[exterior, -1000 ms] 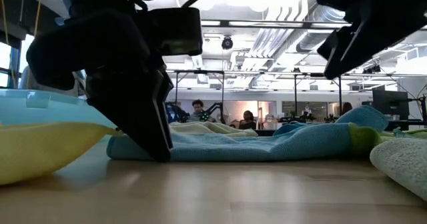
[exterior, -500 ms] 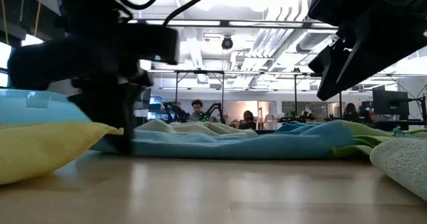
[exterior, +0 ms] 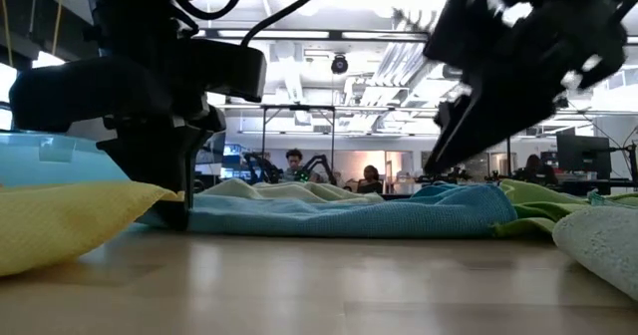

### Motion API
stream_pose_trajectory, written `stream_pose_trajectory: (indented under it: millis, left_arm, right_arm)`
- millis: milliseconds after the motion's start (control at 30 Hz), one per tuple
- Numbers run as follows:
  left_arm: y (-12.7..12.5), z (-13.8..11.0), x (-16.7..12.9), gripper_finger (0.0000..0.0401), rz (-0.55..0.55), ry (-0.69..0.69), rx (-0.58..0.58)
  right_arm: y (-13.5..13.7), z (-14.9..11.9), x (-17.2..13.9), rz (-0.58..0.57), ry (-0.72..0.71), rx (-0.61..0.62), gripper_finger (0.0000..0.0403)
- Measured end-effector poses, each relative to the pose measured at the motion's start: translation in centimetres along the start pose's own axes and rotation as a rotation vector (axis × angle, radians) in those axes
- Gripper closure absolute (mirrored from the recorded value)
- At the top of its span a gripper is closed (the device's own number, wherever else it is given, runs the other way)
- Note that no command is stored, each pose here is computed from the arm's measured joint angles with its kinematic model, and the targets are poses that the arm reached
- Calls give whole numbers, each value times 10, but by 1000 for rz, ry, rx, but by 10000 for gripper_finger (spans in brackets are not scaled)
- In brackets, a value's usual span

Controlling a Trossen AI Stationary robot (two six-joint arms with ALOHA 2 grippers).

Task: Fold microfiber towels
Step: Fold the bottom blue microfiber towel

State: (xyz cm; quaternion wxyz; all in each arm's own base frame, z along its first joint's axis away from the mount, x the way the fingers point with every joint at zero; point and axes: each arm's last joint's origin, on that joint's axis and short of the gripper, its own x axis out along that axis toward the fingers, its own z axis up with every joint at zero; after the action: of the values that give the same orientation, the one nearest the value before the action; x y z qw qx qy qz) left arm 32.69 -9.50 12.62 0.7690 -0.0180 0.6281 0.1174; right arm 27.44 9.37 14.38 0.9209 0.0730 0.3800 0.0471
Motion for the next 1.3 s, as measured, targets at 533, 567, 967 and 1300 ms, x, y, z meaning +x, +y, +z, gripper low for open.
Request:
stream_pose_trajectory:
  millis: [533, 567, 967, 1300]
  left_arm:
    - [0, 0, 0, 400, 4, 1, 13]
    - [0, 0, 0, 400, 4, 1, 13]
    - [-1, 0, -1, 400, -20, 8, 11]
    - [-1, 1, 0, 400, -38, 10, 10]
  right_arm:
    - [11, -26, 1, 46, 236, 54, 247]
    - [12, -24, -2, 47, 222, 53, 247]
    - [20, 19, -35, -48, -48, 73, 247]
    - [17, 16, -27, -78, -34, 233, 247]
